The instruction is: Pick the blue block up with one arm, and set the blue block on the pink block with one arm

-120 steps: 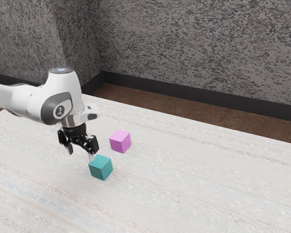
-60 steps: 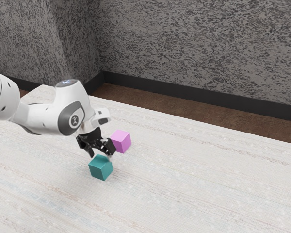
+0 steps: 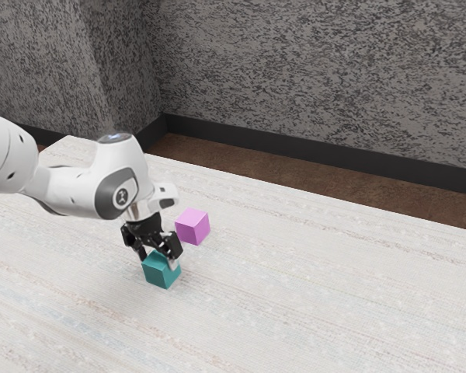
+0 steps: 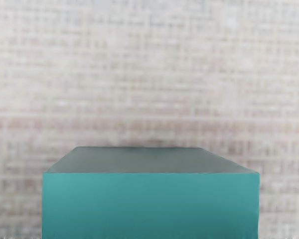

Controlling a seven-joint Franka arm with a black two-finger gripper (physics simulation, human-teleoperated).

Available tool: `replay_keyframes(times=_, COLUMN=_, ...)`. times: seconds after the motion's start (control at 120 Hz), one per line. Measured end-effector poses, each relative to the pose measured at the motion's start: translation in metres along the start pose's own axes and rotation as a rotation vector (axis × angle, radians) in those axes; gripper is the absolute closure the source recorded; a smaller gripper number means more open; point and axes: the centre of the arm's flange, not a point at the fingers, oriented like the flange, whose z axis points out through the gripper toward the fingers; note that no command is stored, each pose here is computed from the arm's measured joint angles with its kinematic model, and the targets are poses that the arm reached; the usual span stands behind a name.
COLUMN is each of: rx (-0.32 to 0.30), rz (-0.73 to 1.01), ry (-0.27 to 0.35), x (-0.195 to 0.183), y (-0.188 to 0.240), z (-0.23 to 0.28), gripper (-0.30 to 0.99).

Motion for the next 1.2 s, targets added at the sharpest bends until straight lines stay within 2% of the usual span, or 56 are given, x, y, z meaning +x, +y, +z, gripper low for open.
replay_keyframes(times=0.425, rx=0.028, rz=-0.003, ry=-0.055, x=0.006, y=0.002, z=0.018, gripper=0.03)
replay_keyframes(times=0.55, rx=0.035, rz=-0.004, ry=-0.060, x=0.006, y=0.005, z=0.019, gripper=0.09)
replay_keyframes(times=1.008, rx=0.044, rz=-0.023, ry=-0.058, x=0.009, y=0.006, z=0.011, gripper=0.31)
replay_keyframes(times=1.2, rx=0.071, rz=-0.050, ry=-0.012, x=0.024, y=-0.010, z=-0.037, gripper=0.33)
